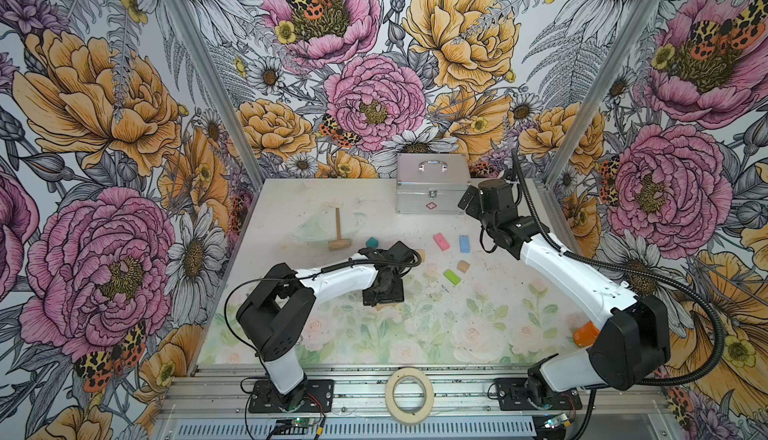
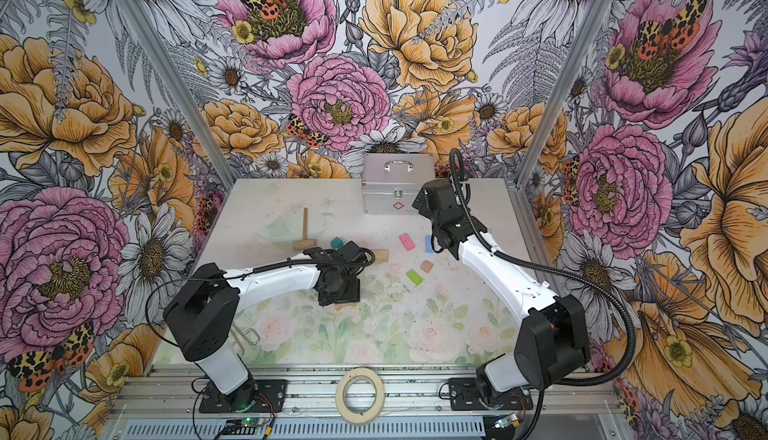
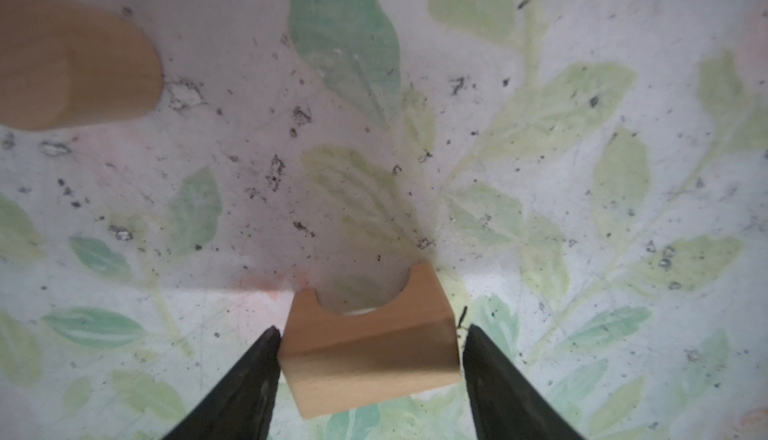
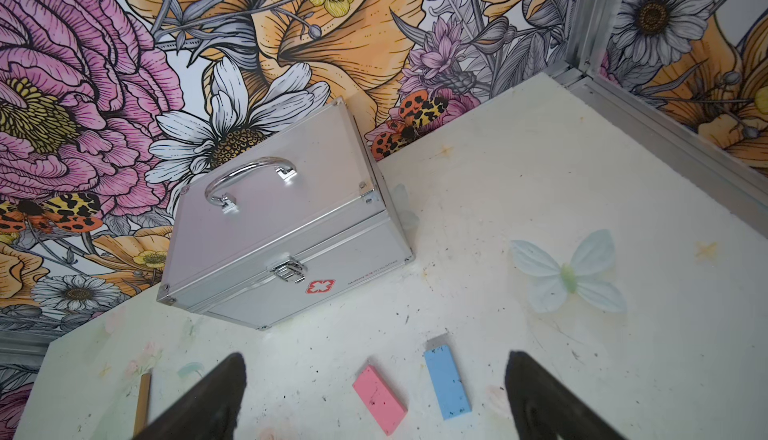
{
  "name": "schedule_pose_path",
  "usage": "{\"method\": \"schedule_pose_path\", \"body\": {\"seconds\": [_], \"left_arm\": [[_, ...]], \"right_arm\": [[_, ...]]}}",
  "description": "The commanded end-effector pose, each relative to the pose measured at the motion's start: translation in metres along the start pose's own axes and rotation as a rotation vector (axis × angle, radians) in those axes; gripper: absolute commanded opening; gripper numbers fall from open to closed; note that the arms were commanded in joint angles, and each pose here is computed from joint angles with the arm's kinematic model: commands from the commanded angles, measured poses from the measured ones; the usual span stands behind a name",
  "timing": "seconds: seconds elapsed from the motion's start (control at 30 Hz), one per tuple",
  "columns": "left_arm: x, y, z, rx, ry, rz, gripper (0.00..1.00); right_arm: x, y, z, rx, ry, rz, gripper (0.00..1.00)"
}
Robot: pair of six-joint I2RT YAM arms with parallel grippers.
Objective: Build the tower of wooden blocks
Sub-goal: 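Lower the left gripper onto the wooden arch block and grasp it, then carry the arch block with the left gripper over the flat wooden block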
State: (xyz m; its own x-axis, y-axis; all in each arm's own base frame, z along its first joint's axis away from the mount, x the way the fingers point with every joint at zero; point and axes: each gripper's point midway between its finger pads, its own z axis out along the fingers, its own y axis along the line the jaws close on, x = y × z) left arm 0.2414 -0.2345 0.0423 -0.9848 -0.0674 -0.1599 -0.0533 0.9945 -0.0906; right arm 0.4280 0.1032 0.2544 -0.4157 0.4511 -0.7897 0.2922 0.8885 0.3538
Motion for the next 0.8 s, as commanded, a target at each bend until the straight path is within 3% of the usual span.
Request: {"method": "schedule_pose_path", "body": {"seconds": [0.0, 0.4, 0.77], "left_arm": [[0.002, -0.005, 0.003, 0.008, 0.009, 0.004, 0.69], [0.006, -0.003, 0.011, -0.011, 0.03, 0.016, 0.69], [-0.005, -0.014, -0.005, 0.022, -0.012, 0.047, 0.41]], "right_arm": [[0.003, -0.005, 0.003, 0.01, 0.007, 0.003, 0.98], [0.002, -0.009, 0.003, 0.015, 0.007, 0.006, 0.98], [0.003, -0.01, 0.004, 0.015, 0.012, 0.007, 0.98]]}}
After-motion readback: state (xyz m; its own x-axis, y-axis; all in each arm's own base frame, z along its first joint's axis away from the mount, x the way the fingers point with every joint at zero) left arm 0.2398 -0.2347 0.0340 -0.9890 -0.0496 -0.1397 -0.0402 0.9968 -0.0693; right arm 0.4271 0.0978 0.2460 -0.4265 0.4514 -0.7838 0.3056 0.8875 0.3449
